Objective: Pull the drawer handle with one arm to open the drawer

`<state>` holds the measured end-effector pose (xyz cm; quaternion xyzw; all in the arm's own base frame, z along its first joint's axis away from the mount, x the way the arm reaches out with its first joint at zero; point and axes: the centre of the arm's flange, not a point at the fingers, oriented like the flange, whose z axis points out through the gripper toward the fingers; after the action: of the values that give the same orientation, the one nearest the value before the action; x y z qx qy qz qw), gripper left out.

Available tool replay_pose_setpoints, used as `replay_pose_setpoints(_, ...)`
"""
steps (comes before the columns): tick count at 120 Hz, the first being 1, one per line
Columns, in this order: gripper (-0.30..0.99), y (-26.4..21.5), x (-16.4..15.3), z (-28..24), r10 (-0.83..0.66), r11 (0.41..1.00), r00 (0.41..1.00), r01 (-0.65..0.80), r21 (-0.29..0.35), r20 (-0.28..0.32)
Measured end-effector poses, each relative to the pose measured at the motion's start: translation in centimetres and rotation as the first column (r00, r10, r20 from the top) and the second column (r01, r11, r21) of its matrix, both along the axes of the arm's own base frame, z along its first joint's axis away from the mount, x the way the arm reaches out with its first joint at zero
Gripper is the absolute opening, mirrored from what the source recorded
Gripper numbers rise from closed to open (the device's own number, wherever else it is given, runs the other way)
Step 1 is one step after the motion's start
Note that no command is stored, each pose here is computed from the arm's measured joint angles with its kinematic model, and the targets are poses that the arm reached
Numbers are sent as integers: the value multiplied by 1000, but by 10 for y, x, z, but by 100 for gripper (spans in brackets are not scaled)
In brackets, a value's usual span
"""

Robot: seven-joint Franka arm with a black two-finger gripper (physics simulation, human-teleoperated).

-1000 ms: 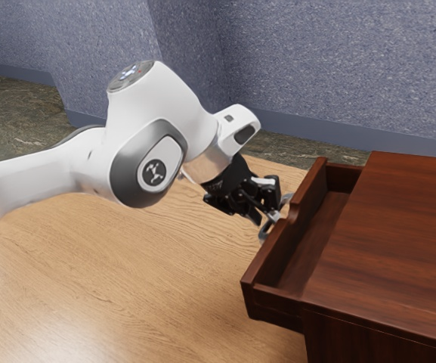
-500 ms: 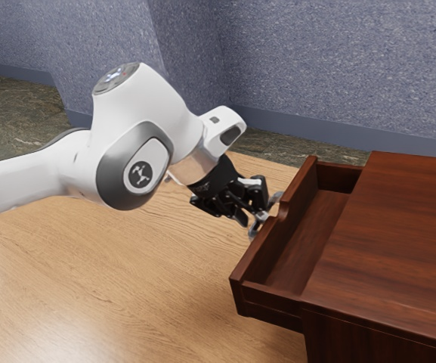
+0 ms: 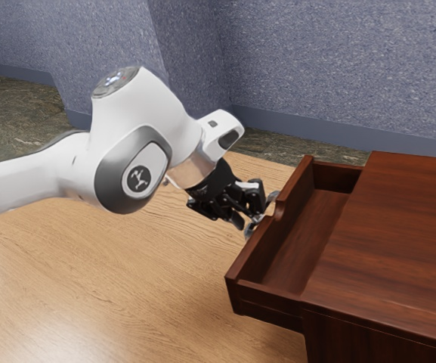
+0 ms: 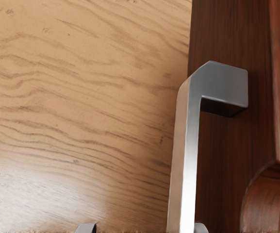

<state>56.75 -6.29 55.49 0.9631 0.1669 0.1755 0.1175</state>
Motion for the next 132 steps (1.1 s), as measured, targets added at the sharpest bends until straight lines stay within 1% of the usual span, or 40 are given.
replay_pose_setpoints(51, 18, 15, -6, 1, 32, 999, 999, -32, 5, 2)
replay_pose_setpoints(71, 19, 30, -5, 1, 56, 998, 998, -56, 8, 3)
replay_pose_setpoints(132, 19, 41, -6, 4, 72, 997, 997, -72, 21, 9)
